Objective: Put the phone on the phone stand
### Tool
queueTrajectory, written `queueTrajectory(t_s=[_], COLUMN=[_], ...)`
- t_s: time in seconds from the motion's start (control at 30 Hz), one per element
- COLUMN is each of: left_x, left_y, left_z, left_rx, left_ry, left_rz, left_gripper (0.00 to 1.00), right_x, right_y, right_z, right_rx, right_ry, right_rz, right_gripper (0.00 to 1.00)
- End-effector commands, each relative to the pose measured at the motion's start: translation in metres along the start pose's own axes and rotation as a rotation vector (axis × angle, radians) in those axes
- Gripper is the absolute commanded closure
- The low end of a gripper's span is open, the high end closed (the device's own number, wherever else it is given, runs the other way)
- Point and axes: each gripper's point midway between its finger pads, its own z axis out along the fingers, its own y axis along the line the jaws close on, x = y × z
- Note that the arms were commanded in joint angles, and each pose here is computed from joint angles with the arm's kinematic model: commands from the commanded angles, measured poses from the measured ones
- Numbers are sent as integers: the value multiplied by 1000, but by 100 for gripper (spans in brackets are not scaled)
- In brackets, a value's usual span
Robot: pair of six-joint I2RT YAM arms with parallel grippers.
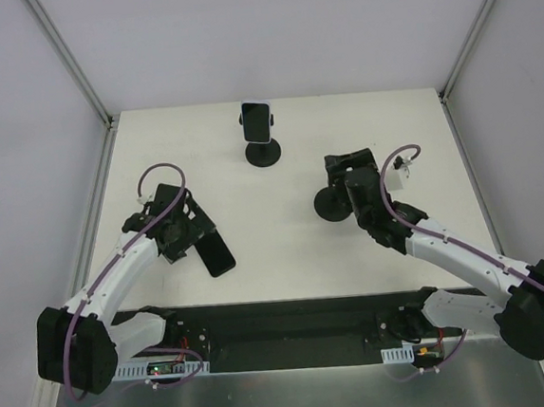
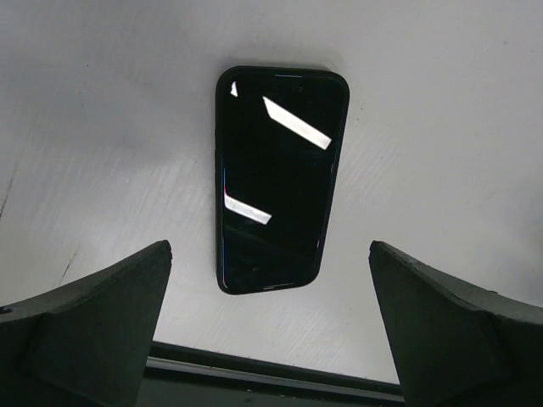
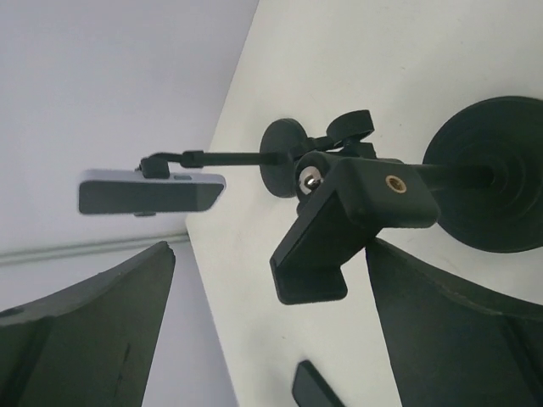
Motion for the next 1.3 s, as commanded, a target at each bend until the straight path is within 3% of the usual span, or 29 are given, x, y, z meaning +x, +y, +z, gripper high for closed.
queueTrajectory(t_s=[0.0,0.07,0.23,0.4,0.63,1.07,1.2,1.27], left_x=[-7,-9,-10,-8,0,26,29,28], left_y=[5,5,-2,-8,-11,-1,5,10], left_z=[-3,1,13,33,54,77,81,80], left_rx=[-103,-125,-173,-231,-281,-326,-342,-360], left_ry=[23,27,85,135,208,302,282,261], left_rz=[21,59,72,99,102,52,29,21], left_gripper=[1,1,1,1,1,1,11,26], right_x=[-3,1,25,47,74,70,64,64], right_y=[27,53,23,28,40,30,26,26], right_z=[-24,-42,-53,-67,-96,-88,-77,-74], right_rx=[-198,-397,-595,-805,-1033,-1004,-943,-928], right_ry=[58,58,70,99,202,152,121,122], right_rz=[-311,-435,-690,-893,-913,-976,-971,-974], right_gripper=[4,4,4,4,4,4,4,4])
